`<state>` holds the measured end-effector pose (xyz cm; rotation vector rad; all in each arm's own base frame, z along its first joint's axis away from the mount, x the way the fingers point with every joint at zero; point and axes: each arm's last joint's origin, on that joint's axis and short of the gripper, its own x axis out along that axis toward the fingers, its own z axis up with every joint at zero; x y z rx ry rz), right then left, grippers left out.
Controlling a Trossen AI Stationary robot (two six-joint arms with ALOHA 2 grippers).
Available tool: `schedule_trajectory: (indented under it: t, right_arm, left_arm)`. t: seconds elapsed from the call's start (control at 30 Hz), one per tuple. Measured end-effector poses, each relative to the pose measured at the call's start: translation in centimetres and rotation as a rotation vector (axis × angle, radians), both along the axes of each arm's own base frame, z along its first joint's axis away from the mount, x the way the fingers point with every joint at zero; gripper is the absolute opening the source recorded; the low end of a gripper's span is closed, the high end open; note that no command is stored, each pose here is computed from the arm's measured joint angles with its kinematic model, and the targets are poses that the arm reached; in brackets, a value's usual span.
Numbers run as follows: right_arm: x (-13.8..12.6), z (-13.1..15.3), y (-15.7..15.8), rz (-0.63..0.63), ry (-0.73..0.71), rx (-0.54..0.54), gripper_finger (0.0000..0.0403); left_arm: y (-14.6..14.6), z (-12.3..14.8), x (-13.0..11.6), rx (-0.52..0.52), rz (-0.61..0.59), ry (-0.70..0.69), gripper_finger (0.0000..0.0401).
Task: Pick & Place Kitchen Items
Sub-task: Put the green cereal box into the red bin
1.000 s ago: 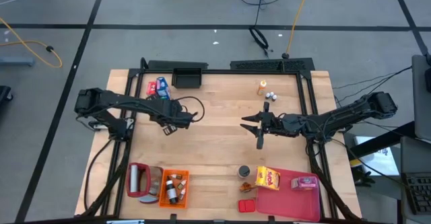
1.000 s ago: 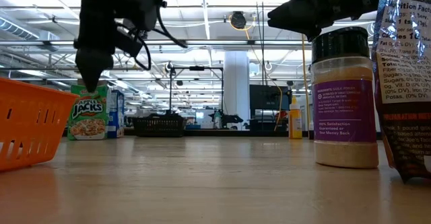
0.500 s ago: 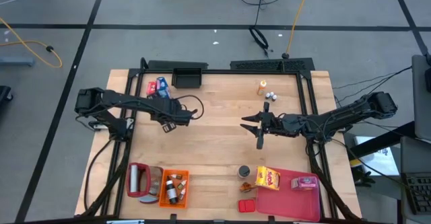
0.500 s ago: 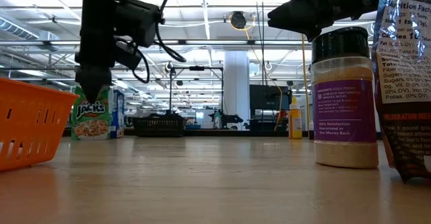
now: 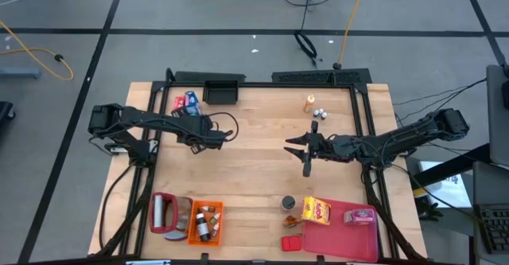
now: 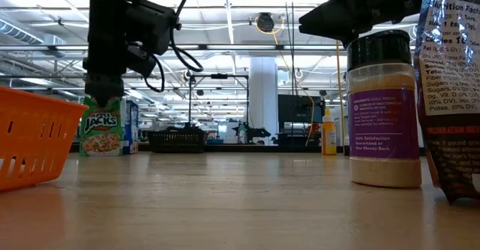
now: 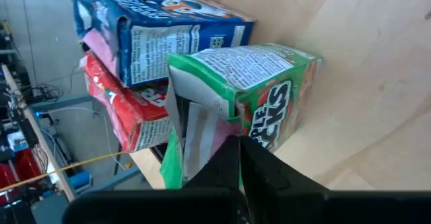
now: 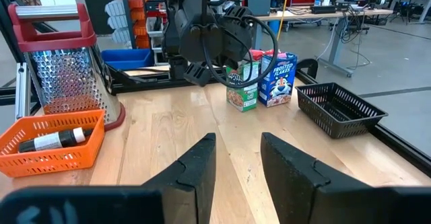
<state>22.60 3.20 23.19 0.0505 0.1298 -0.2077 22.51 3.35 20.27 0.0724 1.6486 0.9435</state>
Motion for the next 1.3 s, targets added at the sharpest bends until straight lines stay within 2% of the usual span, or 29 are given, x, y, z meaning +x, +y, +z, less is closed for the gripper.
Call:
schedule_trajectory:
  t: [0.27, 0.5, 0.73, 0.87, 1.13, 1.3]
  right_arm:
    - [0.0, 0.0, 0.0, -0.001, -0.002, 0.0, 0.0106]
    - [0.0, 0.0, 0.0, -0.001, 0.001, 0.0, 0.0105]
    - [0.0, -0.2, 0.0, -0.001, 0.017, -0.003, 0.0105]
    - [0.0, -0.2, 0.0, -0.001, 0.02, -0.004, 0.0105]
    - [0.0, -0.2, 0.0, -0.001, 0.024, -0.005, 0.0105]
    - [0.0, -0.3, 0.0, -0.001, 0.027, -0.005, 0.0105]
  left_arm:
    - [-0.8, 1.5, 0.0, 0.016, 0.02, 0.018, 0.0]
    - [-2.0, 3.8, 1.0, 0.041, -0.008, -0.037, 0.0]
    - [-2.3, 4.0, 1.0, 0.028, -0.031, -0.03, 0.0011]
    - [-2.3, 4.1, 0.9, 0.028, -0.032, -0.019, 0.0047]
    - [-2.1, 4.1, 0.9, 0.034, -0.012, -0.027, 0.0155]
    - [-1.7, 3.3, 0.7, 0.032, 0.008, -0.017, 0.0209]
